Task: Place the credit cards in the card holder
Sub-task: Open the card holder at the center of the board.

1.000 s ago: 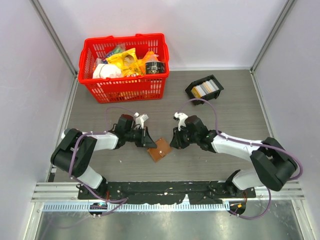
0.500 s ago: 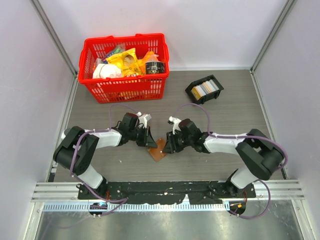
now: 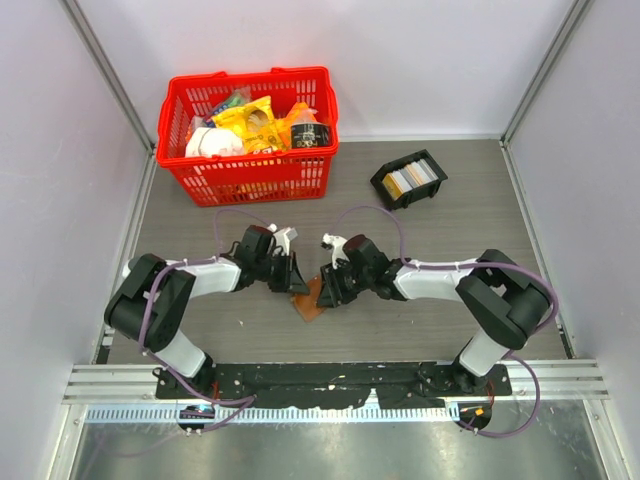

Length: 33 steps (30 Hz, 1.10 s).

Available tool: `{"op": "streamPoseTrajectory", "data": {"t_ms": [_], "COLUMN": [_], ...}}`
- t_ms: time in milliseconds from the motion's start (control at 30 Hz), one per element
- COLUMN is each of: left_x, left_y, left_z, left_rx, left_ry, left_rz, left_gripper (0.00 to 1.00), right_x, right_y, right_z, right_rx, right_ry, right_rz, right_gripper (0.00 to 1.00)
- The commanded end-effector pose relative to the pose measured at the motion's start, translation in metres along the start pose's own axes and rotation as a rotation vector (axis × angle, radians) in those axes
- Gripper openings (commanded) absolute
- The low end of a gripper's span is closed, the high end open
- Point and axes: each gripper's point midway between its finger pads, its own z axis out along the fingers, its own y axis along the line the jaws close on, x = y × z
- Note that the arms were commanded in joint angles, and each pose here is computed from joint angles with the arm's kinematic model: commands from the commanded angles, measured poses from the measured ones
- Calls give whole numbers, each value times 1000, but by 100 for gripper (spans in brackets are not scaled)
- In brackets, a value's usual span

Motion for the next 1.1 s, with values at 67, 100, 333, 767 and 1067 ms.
{"op": "streamPoseTrajectory", "data": {"t_ms": [67, 100, 333, 767, 1067], "left_x": [-5, -7, -4, -6, -11], "left_y": [16, 17, 24, 34, 43], "left_z": [8, 9, 8, 3, -2], "left_rx": [-115, -123, -171, -253, -321], "left_ry": [-65, -78, -119, -166, -200], "left_rz": [-77, -85, -144, -184, -206], "left_gripper": [0, 0, 0, 0, 0], "right_x": [41, 39, 35, 31, 59], "right_y": [28, 28, 33, 87, 104], "right_z": [33, 35, 45, 50, 35], "right_rx": [9, 20, 69, -165, -313], "right_ry": [155, 152, 112, 74, 209], "right_rz": [-135, -128, -98, -151, -216], "right_gripper": [38, 37, 29, 2, 1]}}
